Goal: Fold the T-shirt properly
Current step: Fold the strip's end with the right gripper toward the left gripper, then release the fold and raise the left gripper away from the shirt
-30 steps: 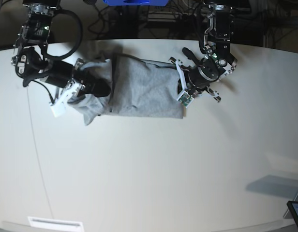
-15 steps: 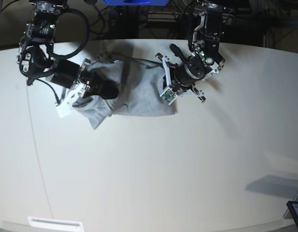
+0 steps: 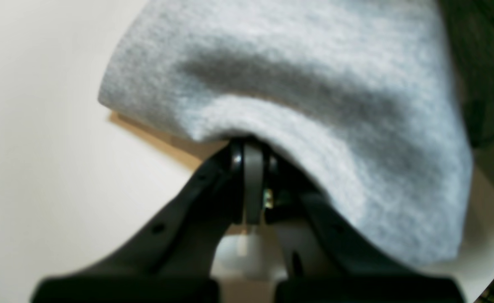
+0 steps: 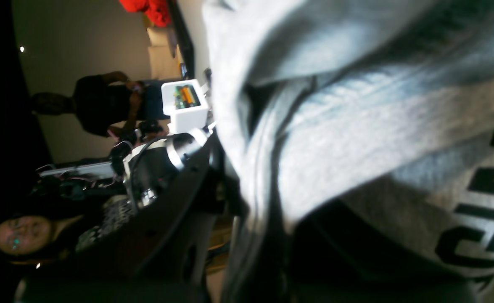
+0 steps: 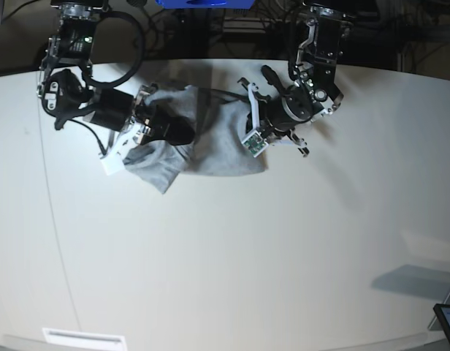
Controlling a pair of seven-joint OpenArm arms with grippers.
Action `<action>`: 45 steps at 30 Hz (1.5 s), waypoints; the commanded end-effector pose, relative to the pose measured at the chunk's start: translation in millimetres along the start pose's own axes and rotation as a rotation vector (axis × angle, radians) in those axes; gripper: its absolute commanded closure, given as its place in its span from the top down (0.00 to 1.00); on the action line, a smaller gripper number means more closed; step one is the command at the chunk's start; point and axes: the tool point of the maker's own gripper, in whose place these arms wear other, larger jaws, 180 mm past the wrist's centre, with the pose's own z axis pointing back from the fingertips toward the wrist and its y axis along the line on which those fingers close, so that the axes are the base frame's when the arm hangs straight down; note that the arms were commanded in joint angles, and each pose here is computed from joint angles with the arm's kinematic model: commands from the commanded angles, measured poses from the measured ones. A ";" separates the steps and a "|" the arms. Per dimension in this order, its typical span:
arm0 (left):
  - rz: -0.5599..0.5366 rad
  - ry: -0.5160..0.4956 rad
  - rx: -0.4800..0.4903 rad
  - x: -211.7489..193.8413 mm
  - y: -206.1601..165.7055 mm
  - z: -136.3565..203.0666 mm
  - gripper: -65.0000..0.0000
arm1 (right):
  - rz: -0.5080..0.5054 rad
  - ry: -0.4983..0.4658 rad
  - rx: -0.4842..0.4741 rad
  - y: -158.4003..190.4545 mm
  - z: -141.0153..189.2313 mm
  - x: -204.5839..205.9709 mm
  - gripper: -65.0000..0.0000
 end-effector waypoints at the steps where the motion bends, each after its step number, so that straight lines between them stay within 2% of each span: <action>1: -0.040 0.126 0.031 -26.8 9.6 3.2 0.00 | 0.019 -0.006 0.050 14.0 -0.7 3.2 0.00; 8: -0.075 0.159 0.055 -38.2 24.6 10.0 0.00 | 0.025 -0.009 0.060 18.2 -3.1 5.7 0.00; 19: -0.100 0.128 0.083 -25.5 31.0 17.5 0.00 | 0.024 0.029 0.070 21.6 -11.5 -3.3 0.02; 21: -0.103 0.132 0.084 -26.5 32.0 18.1 0.00 | 0.024 0.029 0.070 21.6 -11.5 -3.3 0.09; 27: -0.109 0.142 0.087 -30.3 34.6 19.2 0.00 | 0.032 0.035 0.078 23.5 -12.0 -4.2 0.47; 29: -0.110 0.143 0.087 -30.6 34.9 19.5 0.00 | 0.056 0.063 0.089 29.5 -16.6 -7.0 0.55; 37: -0.109 0.146 0.086 -31.5 34.7 19.0 0.00 | 0.179 0.195 0.125 55.4 -38.4 -24.1 0.56; 42: -0.067 0.161 0.145 -41.0 56.8 28.8 0.00 | 0.092 0.231 0.105 35.1 -45.4 -29.1 0.57; 45: -0.021 0.176 0.209 -52.5 80.6 41.8 0.00 | 0.092 0.240 0.078 25.4 -43.3 -22.3 0.56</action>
